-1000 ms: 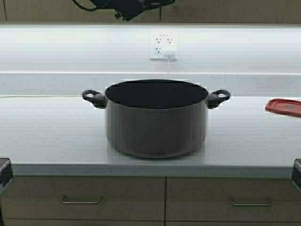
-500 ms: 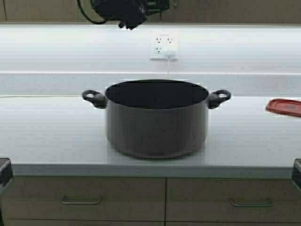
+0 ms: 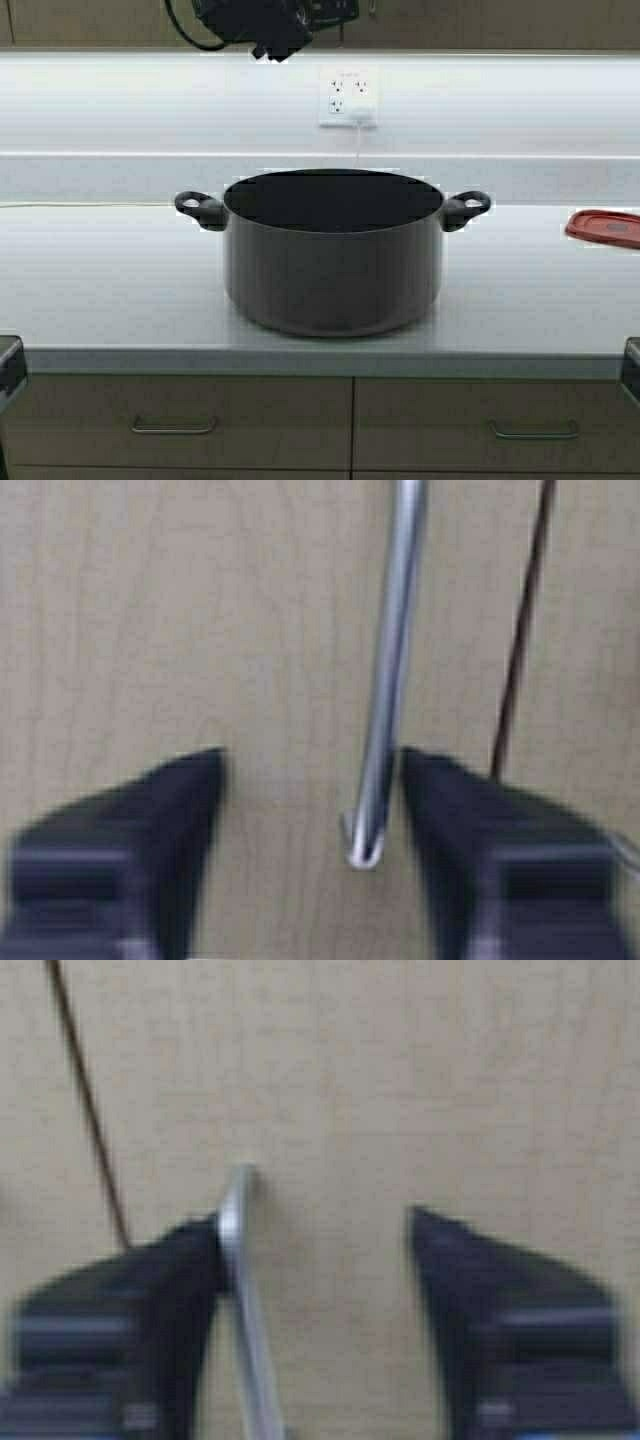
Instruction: Open the cabinet, put the pot inside, then close it
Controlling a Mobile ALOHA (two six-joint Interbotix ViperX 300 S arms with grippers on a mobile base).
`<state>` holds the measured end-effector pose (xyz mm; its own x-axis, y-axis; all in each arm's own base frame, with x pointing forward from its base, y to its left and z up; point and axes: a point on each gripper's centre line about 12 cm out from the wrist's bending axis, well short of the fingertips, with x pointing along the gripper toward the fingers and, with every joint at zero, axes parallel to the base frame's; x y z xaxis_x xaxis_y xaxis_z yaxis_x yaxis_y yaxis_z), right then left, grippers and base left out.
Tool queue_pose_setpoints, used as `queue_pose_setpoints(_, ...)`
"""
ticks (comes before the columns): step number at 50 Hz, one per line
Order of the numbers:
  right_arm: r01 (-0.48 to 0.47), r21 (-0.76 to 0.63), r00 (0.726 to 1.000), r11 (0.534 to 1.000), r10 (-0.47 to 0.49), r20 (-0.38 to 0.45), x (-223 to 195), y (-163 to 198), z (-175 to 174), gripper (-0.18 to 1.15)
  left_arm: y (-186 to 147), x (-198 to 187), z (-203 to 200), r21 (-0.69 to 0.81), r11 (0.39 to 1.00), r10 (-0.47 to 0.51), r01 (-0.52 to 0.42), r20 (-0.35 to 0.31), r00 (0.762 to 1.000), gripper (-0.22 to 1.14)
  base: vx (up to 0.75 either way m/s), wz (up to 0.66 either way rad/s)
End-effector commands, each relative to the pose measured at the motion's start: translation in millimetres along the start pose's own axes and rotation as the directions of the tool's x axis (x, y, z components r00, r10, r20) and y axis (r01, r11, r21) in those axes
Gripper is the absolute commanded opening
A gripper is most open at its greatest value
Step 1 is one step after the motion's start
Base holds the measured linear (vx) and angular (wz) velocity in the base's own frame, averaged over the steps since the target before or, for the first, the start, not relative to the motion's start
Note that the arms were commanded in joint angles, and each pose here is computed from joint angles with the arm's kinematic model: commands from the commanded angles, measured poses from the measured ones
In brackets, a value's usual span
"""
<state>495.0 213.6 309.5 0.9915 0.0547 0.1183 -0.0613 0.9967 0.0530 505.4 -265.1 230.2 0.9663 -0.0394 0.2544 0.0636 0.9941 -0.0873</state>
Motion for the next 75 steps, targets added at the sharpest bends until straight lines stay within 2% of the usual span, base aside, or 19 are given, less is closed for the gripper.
queue_pose_setpoints(1, 0.036, 0.013, 0.999, 0.999, -0.037, 0.032, 1.5, -8.7, 16.9, 0.40, -9.9, 2.4, 20.3, -0.016, 1.000, -0.017, 0.017, 0.031, 0.999, 0.46, 0.00, 0.00)
queue_pose_setpoints(5, 0.038, 0.015, 0.999, 0.999, -0.038, 0.026, 1.7, -8.8, 16.5, 0.10, -14.2, 5.4, 15.4, -0.019, 0.999, -0.037, 0.037, 0.002, 0.999, 0.14, 0.00, 0.00)
queue_pose_setpoints(7, 0.036, 0.014, 0.999, 0.999, -0.036, 0.022, 2.2, -8.3, 15.2, 0.00, -14.9, 7.5, 13.1, -0.019, 0.999, -0.046, 0.046, -0.015, 0.999, 0.01, 0.00, 0.00)
queue_pose_setpoints(9, 0.035, 0.017, 0.999, 0.999, -0.036, 0.022, 2.4, -8.2, 15.5, -0.02, -14.3, 10.3, 12.5, -0.022, 0.999, -0.048, 0.048, -0.021, 0.999, -0.07, 0.00, 0.00)
queue_pose_setpoints(14, 0.033, 0.010, 0.999, 0.999, -0.033, 0.019, 2.1, -8.0, 14.4, 0.06, -14.4, 13.5, 11.0, -0.027, 0.998, -0.055, 0.055, -0.034, 0.998, 0.01, 0.00, 0.02)
queue_pose_setpoints(18, 0.030, 0.010, 0.999, 0.999, -0.031, 0.020, 1.8, -7.9, 15.9, 0.06, -14.3, 13.4, 13.2, -0.028, 0.998, -0.055, 0.054, -0.031, 0.998, 0.06, -0.01, 0.04)
queue_pose_setpoints(27, 0.014, 0.008, 1.000, 1.000, -0.014, -0.003, -5.8, -8.0, 15.2, 0.06, -10.4, 3.0, 21.7, -0.031, 0.998, -0.065, 0.063, -0.053, 0.997, 0.03, -0.01, 0.02)
queue_pose_setpoints(42, -0.033, 0.008, 0.999, 0.999, 0.033, -0.023, -50.4, -5.9, 32.1, 0.06, -2.9, -34.5, 38.8, -0.020, 0.991, -0.131, 0.129, -0.162, 0.978, 0.03, 0.01, -0.01)
queue_pose_setpoints(54, -0.095, 0.008, 0.993, 0.995, 0.096, -0.071, -83.4, -5.8, 36.9, 0.06, 9.4, -69.2, 58.9, -0.017, 0.988, -0.155, 0.155, -0.201, 0.967, 0.03, 0.01, -0.01)
queue_pose_setpoints(64, -0.168, 0.021, 0.976, 0.985, 0.170, -0.134, -106.3, -8.1, 41.1, 0.06, 20.2, -95.7, 75.9, -0.025, 0.983, -0.183, 0.183, -0.236, 0.954, 0.03, 0.01, 0.00)
queue_pose_setpoints(75, -0.187, 0.016, 0.970, 0.982, 0.187, -0.153, -119.4, -12.9, 41.0, 0.06, 32.6, -115.4, 83.3, -0.019, 0.982, -0.185, 0.186, -0.248, 0.951, 0.03, -0.02, -0.02)
